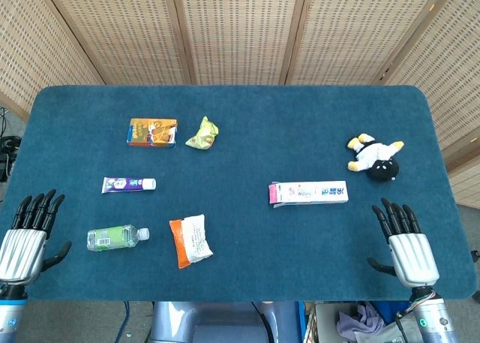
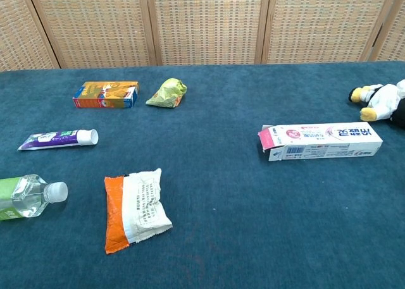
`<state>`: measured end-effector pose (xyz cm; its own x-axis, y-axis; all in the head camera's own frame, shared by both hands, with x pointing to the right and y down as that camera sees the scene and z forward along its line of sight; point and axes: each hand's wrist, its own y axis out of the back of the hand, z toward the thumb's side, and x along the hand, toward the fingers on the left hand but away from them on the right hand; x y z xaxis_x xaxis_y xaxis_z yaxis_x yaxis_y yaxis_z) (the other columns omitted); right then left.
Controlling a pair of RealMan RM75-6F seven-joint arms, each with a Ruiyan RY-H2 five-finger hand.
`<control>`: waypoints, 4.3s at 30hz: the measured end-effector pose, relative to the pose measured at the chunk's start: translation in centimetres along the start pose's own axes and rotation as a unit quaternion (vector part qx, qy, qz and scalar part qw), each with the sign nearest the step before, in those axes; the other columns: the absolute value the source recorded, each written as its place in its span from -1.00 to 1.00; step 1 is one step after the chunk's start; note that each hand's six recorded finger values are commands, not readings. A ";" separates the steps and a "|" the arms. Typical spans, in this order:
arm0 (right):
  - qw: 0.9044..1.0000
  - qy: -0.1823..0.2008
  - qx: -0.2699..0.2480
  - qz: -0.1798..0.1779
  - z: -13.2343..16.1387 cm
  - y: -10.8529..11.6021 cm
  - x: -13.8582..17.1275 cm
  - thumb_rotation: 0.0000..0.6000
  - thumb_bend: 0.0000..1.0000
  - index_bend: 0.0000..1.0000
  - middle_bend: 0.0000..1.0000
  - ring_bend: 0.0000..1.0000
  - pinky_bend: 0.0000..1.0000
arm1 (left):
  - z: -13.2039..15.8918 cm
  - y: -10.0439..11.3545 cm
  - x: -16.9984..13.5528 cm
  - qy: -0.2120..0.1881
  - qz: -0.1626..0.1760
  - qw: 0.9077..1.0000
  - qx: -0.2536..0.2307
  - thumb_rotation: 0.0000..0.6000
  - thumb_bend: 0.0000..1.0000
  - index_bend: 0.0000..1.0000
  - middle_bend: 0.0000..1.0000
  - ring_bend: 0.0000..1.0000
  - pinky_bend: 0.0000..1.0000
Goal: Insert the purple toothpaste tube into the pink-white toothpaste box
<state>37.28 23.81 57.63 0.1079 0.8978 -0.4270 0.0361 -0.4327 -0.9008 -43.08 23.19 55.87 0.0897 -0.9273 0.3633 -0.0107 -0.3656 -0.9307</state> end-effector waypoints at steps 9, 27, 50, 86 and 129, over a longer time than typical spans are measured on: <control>1.000 0.001 0.000 0.000 0.0 0.0 0.0 1.00 -1.00 -0.99 -1.00 -1.00 -1.00 | 0.1 0.0 0.0 -0.001 0.000 1.000 0.001 1.00 -0.42 -1.00 -1.00 -1.00 -1.00; 1.000 -0.004 -0.003 0.004 -0.2 -0.2 -0.1 1.00 -1.00 -0.99 -1.00 -1.00 -1.00 | -0.3 0.1 1.5 0.002 0.007 1.000 -0.009 1.00 -0.42 -1.00 -1.00 -1.00 -1.00; 1.000 -0.001 0.001 0.009 0.0 -0.6 -0.3 1.00 -1.00 -0.99 -1.00 -1.00 -1.00 | -3.2 -0.5 10.3 0.011 -0.065 0.998 0.012 1.00 -0.42 -0.79 -0.87 -0.92 -0.69; 1.000 -0.006 -0.002 0.019 -0.3 -1.3 -0.6 1.00 -1.00 -0.99 -1.00 -1.00 -1.00 | -1.5 -7.5 19.0 0.048 -0.214 0.969 0.117 1.00 -0.41 -0.46 -0.59 -0.73 -0.54; 1.000 -0.012 -0.007 0.024 -0.7 -1.8 -0.9 1.00 -1.00 -0.99 -1.00 -1.00 -1.00 | 3.1 -12.8 22.0 0.052 -0.254 0.957 0.131 1.00 -0.41 0.08 -0.13 -0.32 -0.22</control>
<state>37.83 23.73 59.72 0.0851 0.8779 -0.4712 0.0450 -0.4758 -0.8784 -37.87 7.76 75.64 -0.0828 -0.6428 0.7616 0.2598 -0.7517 -0.6062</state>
